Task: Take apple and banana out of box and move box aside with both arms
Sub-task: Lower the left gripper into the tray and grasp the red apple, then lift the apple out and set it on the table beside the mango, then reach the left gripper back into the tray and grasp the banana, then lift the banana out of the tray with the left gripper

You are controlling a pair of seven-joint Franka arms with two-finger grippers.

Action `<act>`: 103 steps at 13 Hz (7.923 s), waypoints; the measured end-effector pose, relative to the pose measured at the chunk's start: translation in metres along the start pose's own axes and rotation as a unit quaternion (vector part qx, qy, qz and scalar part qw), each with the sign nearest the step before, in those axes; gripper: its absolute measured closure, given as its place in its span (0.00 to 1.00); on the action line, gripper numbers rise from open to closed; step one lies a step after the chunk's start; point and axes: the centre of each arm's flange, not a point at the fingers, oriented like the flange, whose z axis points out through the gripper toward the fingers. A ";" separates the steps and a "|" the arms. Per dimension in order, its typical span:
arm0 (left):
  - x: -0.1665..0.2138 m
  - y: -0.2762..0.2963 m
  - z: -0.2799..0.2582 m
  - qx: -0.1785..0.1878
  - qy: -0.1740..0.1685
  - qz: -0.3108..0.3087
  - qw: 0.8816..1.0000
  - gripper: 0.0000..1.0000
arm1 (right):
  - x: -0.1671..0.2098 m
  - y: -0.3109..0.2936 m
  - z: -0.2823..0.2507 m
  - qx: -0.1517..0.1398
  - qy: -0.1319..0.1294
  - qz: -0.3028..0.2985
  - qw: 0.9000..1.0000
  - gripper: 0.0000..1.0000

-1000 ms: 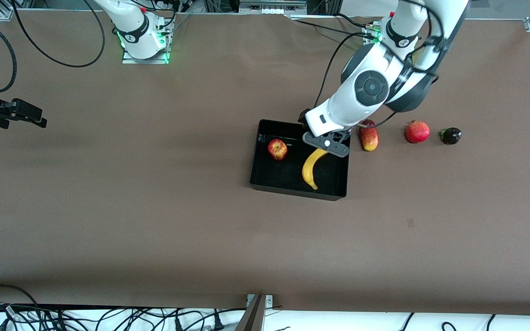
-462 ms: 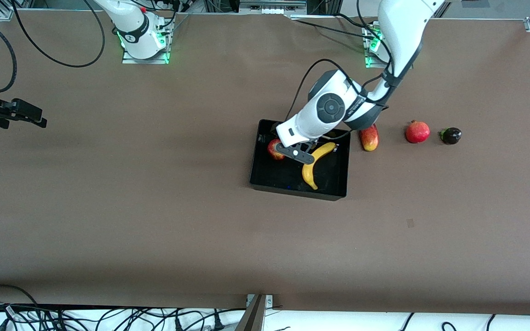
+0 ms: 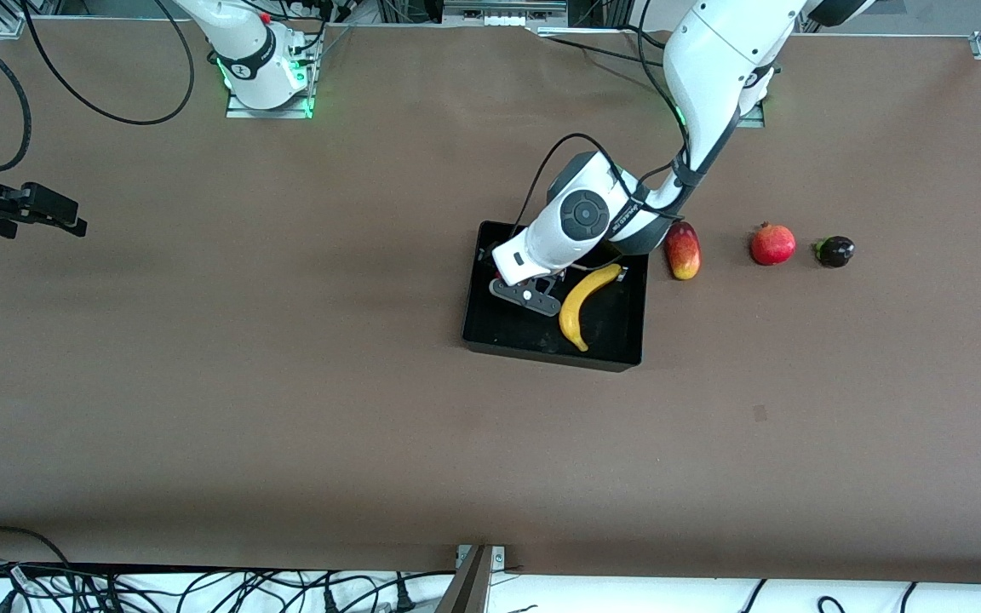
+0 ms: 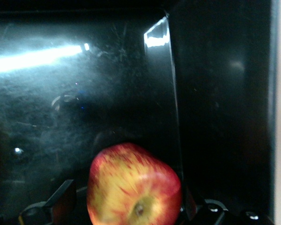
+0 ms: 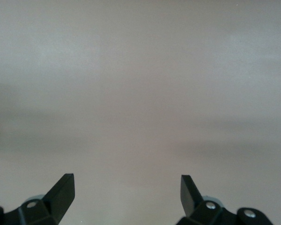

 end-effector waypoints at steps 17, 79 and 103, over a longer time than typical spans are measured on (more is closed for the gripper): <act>0.022 -0.044 -0.155 0.026 -0.024 0.006 0.999 0.33 | 0.000 0.000 0.000 0.000 0.000 0.000 1.000 0.00; -0.017 -0.118 0.004 0.049 -0.049 0.307 0.949 0.69 | 0.000 -0.001 0.000 0.004 0.000 0.001 1.000 0.00; 0.011 -0.303 -0.184 0.047 -0.054 0.330 0.941 0.73 | -0.010 -0.178 0.014 -0.003 -0.032 -0.021 0.999 0.00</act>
